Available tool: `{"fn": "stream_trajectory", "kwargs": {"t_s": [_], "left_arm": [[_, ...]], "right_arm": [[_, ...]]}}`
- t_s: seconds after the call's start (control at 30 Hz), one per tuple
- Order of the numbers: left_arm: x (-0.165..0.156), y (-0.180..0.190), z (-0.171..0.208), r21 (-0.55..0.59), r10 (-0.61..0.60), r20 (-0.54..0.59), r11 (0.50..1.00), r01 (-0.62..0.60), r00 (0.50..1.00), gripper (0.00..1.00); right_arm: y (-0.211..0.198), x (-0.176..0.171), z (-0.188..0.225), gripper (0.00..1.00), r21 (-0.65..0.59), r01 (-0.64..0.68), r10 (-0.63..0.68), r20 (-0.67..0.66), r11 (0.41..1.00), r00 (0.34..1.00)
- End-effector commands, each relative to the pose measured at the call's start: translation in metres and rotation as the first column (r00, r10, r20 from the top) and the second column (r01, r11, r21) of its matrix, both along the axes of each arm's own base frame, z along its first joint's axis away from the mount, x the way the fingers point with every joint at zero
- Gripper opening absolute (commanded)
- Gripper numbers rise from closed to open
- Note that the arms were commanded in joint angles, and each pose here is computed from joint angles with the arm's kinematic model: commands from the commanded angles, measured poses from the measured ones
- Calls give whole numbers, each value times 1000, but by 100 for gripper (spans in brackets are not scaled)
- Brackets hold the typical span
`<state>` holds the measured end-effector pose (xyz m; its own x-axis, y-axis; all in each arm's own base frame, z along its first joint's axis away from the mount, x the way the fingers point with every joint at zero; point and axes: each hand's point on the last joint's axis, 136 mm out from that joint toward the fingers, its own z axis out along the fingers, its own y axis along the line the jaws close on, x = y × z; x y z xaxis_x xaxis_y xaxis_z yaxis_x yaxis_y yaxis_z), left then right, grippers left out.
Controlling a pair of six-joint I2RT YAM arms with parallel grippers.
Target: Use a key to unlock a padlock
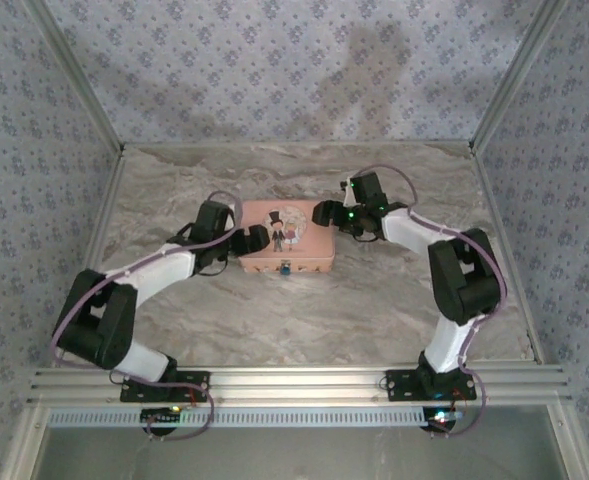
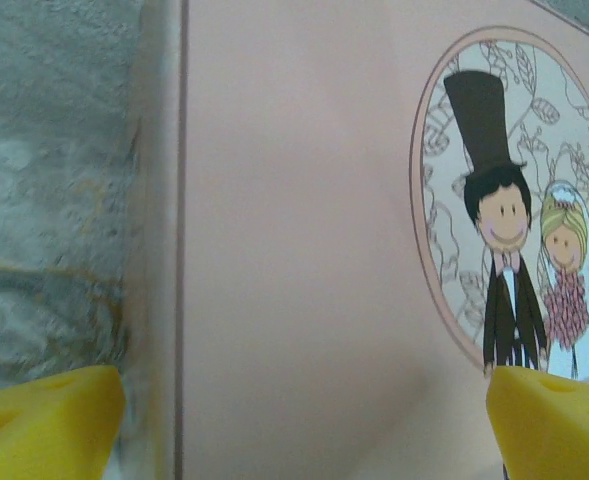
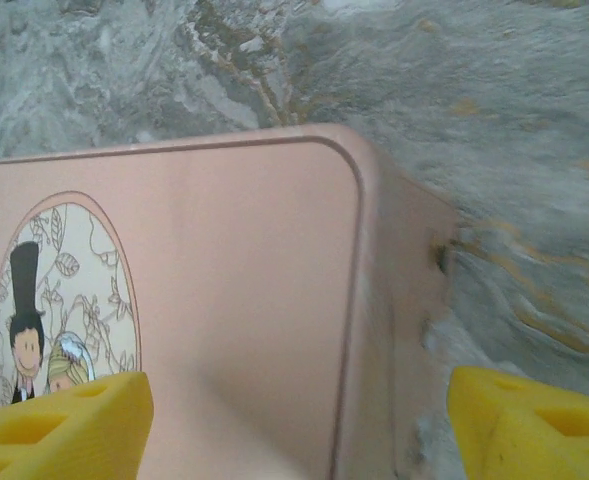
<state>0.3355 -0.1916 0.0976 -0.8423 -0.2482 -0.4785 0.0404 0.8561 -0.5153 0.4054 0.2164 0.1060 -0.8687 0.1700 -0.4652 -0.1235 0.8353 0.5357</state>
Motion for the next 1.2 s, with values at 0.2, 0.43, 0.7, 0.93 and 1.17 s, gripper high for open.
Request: {"fn": "stream_trajectory", "kwargs": {"t_s": [0.2,0.43,0.7,0.93,1.17], "left_arm": [[-24,36,34,113,70,58,991,-76,996,93],[-47,-1,46,87,-27,62,996,22,998,93],[-68,-69,49,99,-192,67,978,185,979,92],[-81,-108,48,123,-300,66,949,291,952,92],[-84,-113,45,121,-310,60,946,301,949,92]], "right_arm": [[-131,-56,13,64,-334,293,-328,-53,896,943],[-195,-90,-18,43,-433,400,-504,-153,807,850],[-212,-95,-54,31,-463,421,-568,-244,780,786],[-215,-89,-72,30,-484,417,-583,-264,769,769],[-216,-85,-81,28,-491,418,-592,-276,764,758]]}}
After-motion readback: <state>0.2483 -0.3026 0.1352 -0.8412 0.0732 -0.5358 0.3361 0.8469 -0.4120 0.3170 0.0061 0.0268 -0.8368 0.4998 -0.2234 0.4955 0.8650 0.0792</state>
